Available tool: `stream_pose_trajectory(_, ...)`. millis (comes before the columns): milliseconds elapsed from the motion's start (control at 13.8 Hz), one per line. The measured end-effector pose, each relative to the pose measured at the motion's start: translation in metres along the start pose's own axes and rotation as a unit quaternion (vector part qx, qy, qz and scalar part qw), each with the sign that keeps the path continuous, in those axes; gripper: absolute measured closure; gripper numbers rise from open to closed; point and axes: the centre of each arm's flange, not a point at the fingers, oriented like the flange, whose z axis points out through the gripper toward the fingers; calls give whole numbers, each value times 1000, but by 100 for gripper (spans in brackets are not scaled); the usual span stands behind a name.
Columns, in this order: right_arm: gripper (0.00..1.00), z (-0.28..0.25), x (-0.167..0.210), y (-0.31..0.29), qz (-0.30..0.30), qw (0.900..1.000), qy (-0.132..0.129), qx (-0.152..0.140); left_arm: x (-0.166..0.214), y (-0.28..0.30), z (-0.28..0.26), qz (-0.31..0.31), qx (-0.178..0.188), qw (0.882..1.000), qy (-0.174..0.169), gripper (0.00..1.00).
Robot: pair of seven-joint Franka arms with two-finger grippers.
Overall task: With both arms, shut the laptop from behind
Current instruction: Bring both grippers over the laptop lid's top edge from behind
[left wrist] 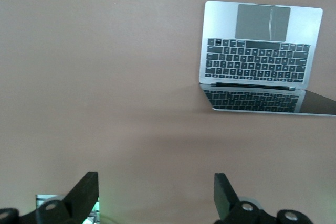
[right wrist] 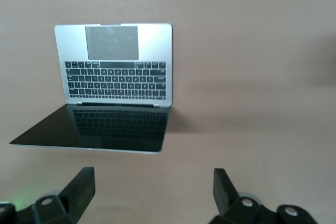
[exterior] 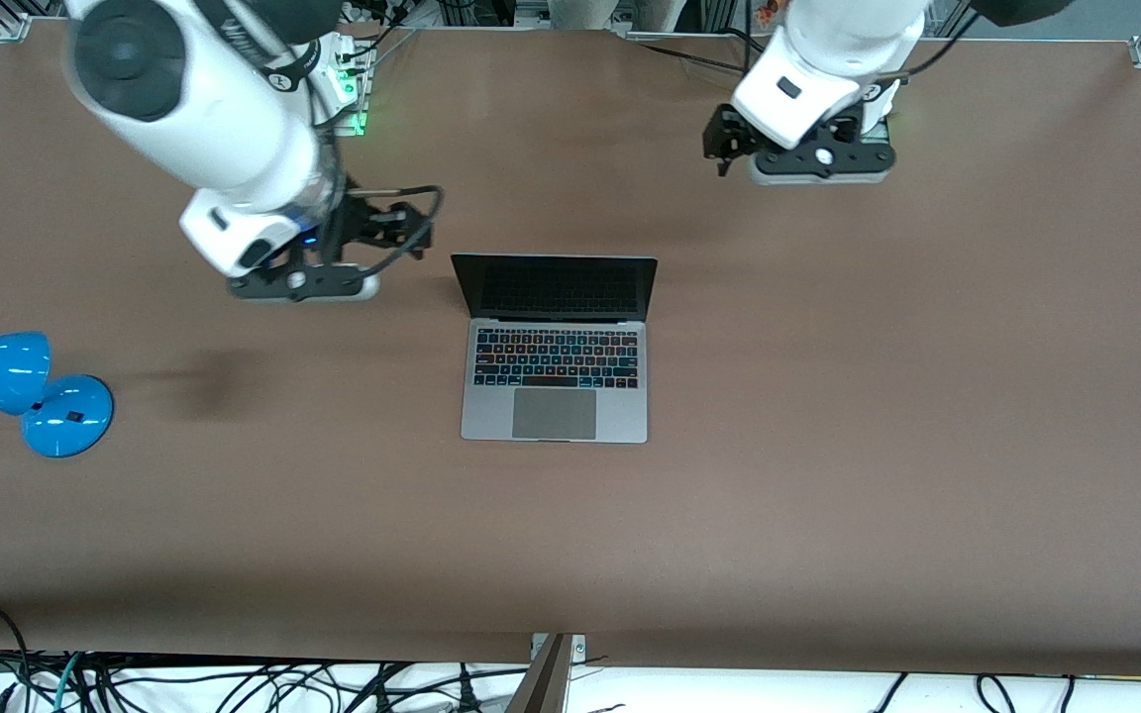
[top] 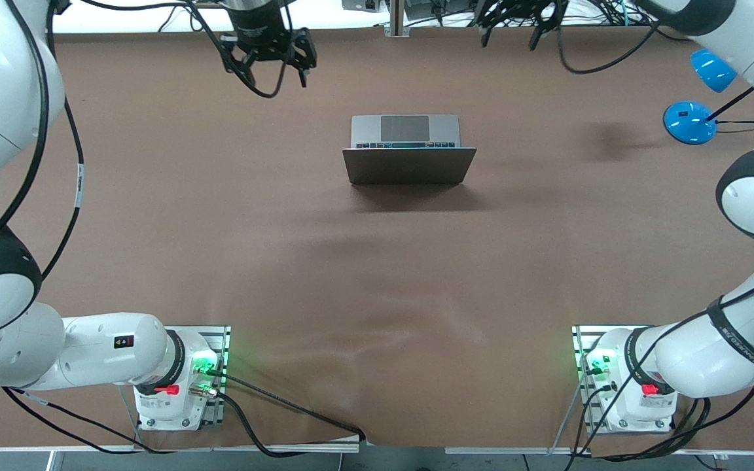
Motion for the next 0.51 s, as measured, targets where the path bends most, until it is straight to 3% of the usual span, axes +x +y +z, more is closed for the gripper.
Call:
stream_pose_trajectory(290,4,40,-24,-52,26,999,-26,-22,-27,45,24,-5,-5,1000,0,6)
stream_pose_trajectory(362,9,48,-29,-61,30,999,-30,-26,-31,51,33,-4,-4,1000,-2,6)
stream_pose_trajectory(507,33,59,-33,-71,39,998,-36,-33,-36,57,47,-8,0,1000,-7,22)
